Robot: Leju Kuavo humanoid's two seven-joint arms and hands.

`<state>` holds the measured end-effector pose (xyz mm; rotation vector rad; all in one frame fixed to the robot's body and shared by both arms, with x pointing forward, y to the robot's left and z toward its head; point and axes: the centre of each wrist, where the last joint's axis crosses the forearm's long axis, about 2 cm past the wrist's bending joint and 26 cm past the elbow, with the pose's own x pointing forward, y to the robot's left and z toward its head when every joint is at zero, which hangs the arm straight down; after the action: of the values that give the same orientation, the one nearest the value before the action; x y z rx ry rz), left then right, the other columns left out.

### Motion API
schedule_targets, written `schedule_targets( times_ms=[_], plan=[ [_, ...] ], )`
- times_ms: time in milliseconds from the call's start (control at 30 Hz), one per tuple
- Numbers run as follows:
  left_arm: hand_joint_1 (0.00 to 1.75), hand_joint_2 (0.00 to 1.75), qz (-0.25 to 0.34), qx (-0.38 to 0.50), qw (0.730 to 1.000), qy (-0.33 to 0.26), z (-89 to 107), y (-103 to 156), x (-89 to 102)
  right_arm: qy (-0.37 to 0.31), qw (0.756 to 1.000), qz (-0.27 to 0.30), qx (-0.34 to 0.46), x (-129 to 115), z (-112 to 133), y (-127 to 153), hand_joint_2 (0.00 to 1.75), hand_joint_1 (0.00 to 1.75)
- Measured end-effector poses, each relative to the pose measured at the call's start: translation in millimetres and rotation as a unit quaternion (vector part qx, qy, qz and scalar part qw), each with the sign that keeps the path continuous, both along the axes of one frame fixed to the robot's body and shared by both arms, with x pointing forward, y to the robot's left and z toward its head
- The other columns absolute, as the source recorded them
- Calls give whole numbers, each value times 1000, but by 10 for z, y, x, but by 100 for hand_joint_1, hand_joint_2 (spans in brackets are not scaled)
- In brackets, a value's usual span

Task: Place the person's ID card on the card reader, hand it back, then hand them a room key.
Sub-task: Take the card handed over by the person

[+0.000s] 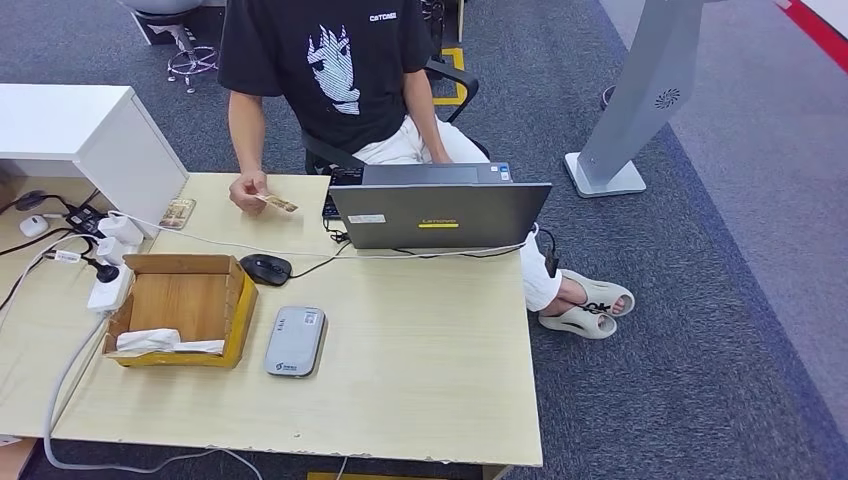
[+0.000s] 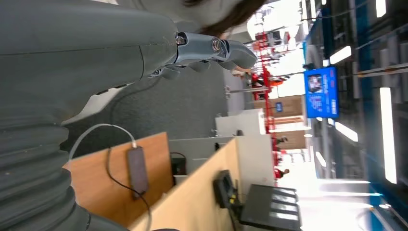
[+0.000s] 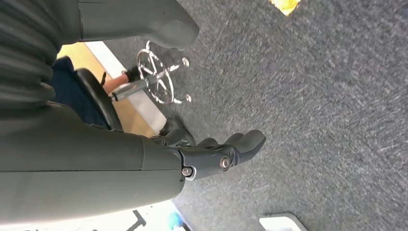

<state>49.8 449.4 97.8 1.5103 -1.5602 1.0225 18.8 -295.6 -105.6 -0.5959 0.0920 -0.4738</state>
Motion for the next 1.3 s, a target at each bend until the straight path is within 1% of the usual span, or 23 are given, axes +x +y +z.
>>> schedule_targets(
  times_ms=[100,233,500,833,900,933,1000,1033,1100,1167,1200,1300],
  plan=[
    [0,175,18,-25,999,4,-114,3,-57,-2,1000,-5,0,21,1,-3,175,0],
    [0,175,31,-41,999,9,-193,-6,-91,-6,1000,-9,-2,41,3,-9,175,0],
    [0,175,34,-49,998,14,-247,-11,-110,-13,1000,-9,-6,49,0,-24,175,0],
    [0,175,36,-53,998,15,-263,-14,-115,-13,1000,-13,-6,48,-1,-34,175,0],
    [0,175,38,-60,997,23,-271,-17,-118,-14,1000,-12,-6,48,-2,-36,175,0],
    [0,175,41,-82,995,44,-311,-31,-120,-14,1000,-10,-6,48,-2,-37,175,0],
    [0,175,53,-161,979,111,-482,-77,-123,-14,1000,-3,-7,48,-3,-35,175,0],
    [0,175,61,-208,966,140,-618,-110,-120,-14,1000,1,-6,48,-5,-33,175,0],
    [0,175,68,-267,947,165,-935,-195,-124,-15,1000,6,-7,47,-6,-31,175,0],
    [0,175,63,-278,941,181,-1210,-310,-148,-16,1000,10,-8,43,-8,-34,175,0],
    [0,175,58,-277,940,190,-1300,-354,-155,-17,1000,11,-8,41,-9,-37,175,0],
    [0,175,47,-300,930,206,-1467,-450,-151,-16,1000,14,-8,39,-9,-41,175,0]
  ],
)
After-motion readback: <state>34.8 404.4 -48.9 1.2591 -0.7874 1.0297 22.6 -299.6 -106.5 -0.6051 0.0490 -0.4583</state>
